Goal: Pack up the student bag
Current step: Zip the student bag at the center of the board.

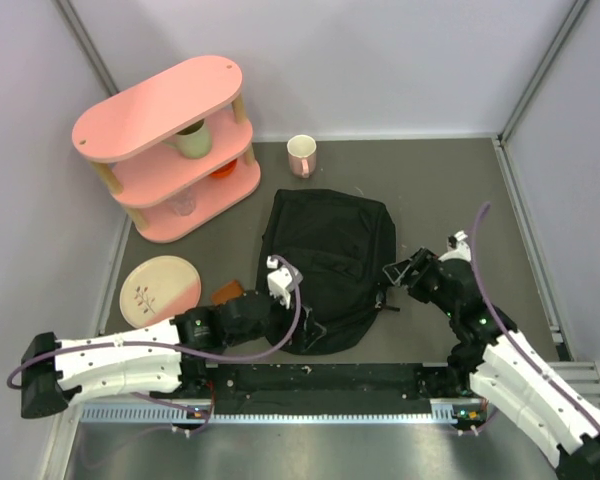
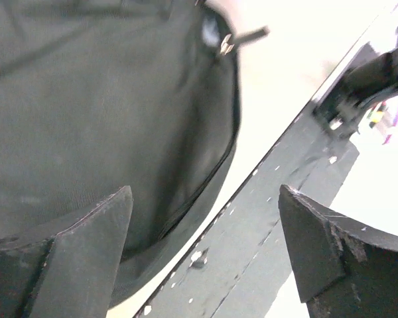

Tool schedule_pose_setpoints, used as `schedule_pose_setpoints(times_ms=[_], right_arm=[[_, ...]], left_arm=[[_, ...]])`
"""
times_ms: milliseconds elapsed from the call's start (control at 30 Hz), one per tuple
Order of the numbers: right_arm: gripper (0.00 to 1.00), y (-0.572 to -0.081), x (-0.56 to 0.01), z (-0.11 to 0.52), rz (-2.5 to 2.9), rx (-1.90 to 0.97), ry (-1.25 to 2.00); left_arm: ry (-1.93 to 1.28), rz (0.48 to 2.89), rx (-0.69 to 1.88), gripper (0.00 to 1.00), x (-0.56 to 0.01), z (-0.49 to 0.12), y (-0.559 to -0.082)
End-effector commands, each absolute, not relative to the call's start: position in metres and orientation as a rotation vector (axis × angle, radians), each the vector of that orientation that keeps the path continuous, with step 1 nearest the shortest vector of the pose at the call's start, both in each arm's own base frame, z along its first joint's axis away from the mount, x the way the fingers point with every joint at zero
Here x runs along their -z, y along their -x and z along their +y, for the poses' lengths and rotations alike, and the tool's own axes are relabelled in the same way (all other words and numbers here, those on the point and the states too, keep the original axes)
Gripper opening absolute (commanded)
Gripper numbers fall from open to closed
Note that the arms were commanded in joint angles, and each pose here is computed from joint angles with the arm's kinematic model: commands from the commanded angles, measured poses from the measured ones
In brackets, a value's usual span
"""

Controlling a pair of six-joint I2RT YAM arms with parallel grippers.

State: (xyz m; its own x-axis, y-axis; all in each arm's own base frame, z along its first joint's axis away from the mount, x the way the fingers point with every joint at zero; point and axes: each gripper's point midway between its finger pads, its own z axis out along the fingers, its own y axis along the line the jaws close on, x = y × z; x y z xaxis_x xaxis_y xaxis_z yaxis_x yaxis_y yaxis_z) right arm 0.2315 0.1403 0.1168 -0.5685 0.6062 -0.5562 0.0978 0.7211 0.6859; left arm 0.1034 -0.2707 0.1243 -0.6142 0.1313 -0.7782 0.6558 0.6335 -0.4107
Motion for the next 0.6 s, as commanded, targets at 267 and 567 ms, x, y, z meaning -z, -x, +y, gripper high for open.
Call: schedule_pose_setpoints(times_ms=[267, 567], right_arm=[[0.69, -0.182, -0.081, 0.129, 2.242, -0.799, -0.713], [0.68, -0.168, -0.063, 0.134, 2.333, -0.819, -0.75]], left_arm=[[-0.84, 1.987, 0.979, 0.95, -0.134, -0.369, -0.121], [-0.856, 2.141, 0.989, 0.78, -0.067, -0.394, -0.117]])
